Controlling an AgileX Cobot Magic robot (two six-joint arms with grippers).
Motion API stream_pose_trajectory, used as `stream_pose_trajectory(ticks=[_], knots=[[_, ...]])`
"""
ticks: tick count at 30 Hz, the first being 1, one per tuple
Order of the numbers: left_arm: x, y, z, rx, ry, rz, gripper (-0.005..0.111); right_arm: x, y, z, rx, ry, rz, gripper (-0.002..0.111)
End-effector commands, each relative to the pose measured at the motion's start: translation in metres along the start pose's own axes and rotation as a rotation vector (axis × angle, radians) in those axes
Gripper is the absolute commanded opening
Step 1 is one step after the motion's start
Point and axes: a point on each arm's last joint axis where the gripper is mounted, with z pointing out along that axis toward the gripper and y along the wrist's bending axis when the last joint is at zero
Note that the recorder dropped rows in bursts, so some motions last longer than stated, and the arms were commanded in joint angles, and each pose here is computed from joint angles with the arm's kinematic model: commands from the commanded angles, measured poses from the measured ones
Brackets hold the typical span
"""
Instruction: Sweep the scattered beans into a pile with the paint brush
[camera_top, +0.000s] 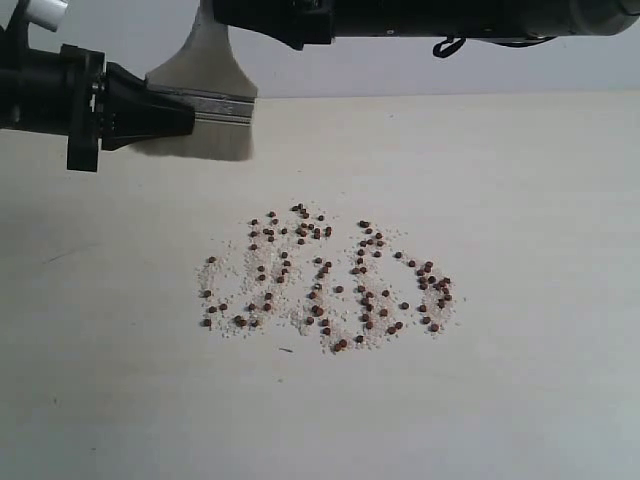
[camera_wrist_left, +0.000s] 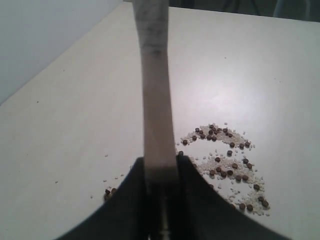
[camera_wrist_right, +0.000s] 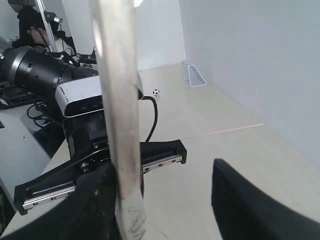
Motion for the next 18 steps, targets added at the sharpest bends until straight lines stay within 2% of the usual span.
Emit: stream_pose_trajectory(ticks=[1, 8, 15, 18], knots=[[-0.002, 0.003, 0.005, 0.027, -0.035, -0.001, 0.000, -0.003, 0.000, 0.000, 0.008, -0.006, -0.007, 0.053], [0.013, 0.020, 0.015, 0.032, -0.034, -0.037, 0.000, -0.003, 0.000, 0.000, 0.008, -0.006, 0.003, 0.053], [0.015, 0.039, 0.022, 0.009, -0.071, -0.047, 0.000, -0.003, 0.000, 0.000, 0.008, -0.006, 0.003, 0.053], [0.018, 0.042, 0.024, 0.010, -0.071, -0.053, 0.000, -0.003, 0.000, 0.000, 0.008, -0.006, 0.001, 0.053]])
